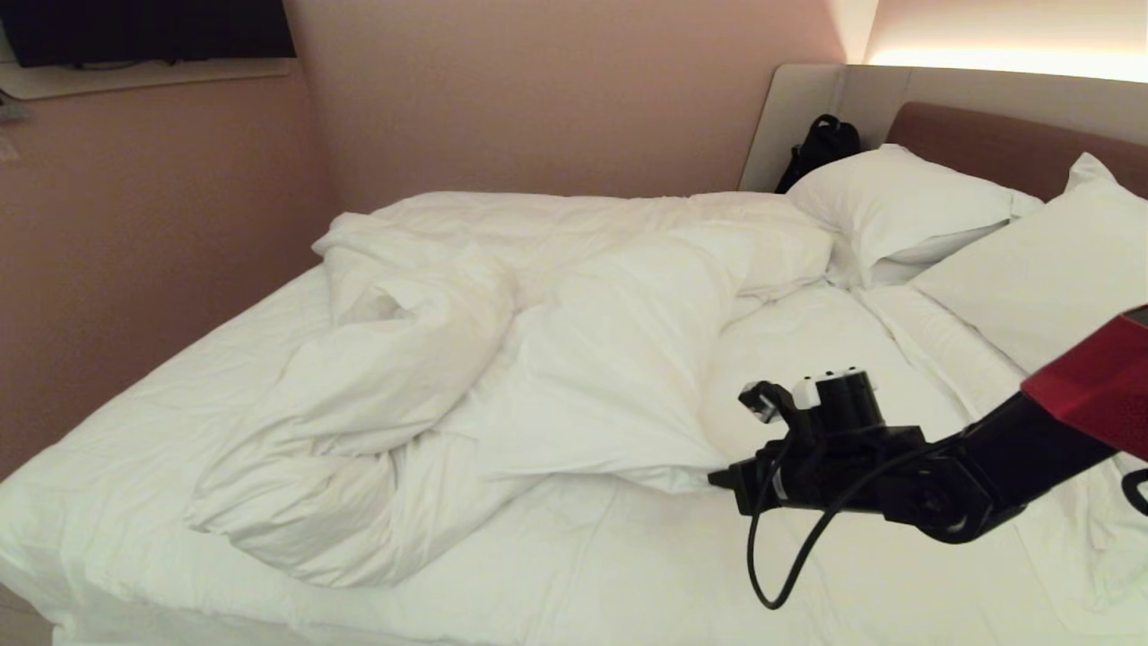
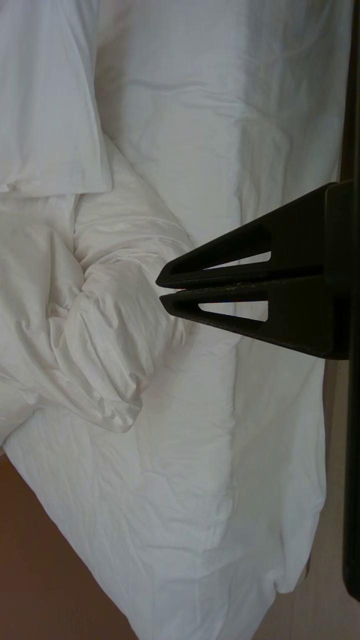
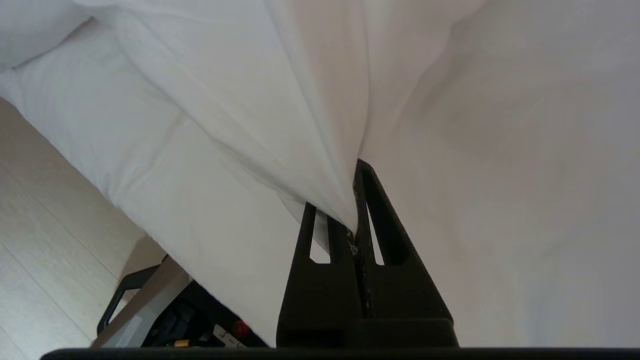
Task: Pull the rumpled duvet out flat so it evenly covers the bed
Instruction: Flatten the corners of the folded blanket
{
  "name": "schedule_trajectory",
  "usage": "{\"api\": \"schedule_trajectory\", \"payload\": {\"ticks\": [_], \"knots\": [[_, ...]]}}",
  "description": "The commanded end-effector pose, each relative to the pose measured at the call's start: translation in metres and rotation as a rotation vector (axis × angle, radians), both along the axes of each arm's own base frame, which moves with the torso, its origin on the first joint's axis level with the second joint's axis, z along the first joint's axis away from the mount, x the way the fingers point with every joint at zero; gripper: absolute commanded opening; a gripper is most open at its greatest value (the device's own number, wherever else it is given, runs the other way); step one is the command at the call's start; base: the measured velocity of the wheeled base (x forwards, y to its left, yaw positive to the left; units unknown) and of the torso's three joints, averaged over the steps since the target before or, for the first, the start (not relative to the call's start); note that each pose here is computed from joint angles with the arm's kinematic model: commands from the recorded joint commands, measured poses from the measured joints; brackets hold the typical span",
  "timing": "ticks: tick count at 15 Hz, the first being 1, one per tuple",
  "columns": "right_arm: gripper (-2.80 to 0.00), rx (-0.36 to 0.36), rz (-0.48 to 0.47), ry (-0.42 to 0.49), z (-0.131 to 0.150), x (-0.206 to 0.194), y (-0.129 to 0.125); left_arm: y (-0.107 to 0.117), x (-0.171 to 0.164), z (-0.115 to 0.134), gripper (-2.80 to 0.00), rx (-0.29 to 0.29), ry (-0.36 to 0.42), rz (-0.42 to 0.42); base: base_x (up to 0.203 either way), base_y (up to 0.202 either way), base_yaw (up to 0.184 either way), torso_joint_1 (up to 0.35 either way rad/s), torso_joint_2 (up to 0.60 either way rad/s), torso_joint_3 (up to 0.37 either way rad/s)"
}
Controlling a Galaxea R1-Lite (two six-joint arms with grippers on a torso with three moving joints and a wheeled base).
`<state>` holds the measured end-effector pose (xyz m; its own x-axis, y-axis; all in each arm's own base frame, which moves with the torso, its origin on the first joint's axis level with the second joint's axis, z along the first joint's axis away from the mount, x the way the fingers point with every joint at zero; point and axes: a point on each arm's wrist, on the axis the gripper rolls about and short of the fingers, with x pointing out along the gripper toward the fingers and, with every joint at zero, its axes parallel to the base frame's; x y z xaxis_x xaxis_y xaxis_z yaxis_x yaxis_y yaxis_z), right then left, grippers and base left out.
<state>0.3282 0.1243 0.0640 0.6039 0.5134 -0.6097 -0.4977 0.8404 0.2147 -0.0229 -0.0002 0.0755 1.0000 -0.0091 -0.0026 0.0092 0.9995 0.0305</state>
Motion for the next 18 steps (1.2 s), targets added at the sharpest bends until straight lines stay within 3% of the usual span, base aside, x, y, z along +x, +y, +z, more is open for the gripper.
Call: {"api": "schedule_trajectory", "payload": {"ticks": [1,10,11,15,18], "knots": [[-2.8,0.021,-0.019,-0.024,0.003,-0.01,-0.007,0.0,0.0,0.0,-2.8,0.0,0.0,0.0,0.0,0.0,0.0,0.0,0.0,0.0],[-2.8,0.018,-0.026,-0.015,-0.03,0.011,0.0,0.0,0.0,0.0,-2.8,0.0,0.0,0.0,0.0,0.0,0.0,0.0,0.0,0.0],[0.0,0.02,-0.03,-0.025,-0.029,0.016,0.002,0.0,0.0,0.0,-2.8,0.0,0.001,0.0,0.0,0.0,0.0,0.0,0.0,0.0],[0.0,0.087,-0.056,0.033,-0.02,0.012,0.006,0.0,0.0,0.0,-2.8,0.0,0.001,0.0,0.0,0.0,0.0,0.0,0.0,0.0],[0.0,0.26,0.027,0.106,-0.006,0.009,0.003,0.0,0.0,0.0,-2.8,0.0,0.001,0.0,0.0,0.0,0.0,0.0,0.0,0.0]]}}
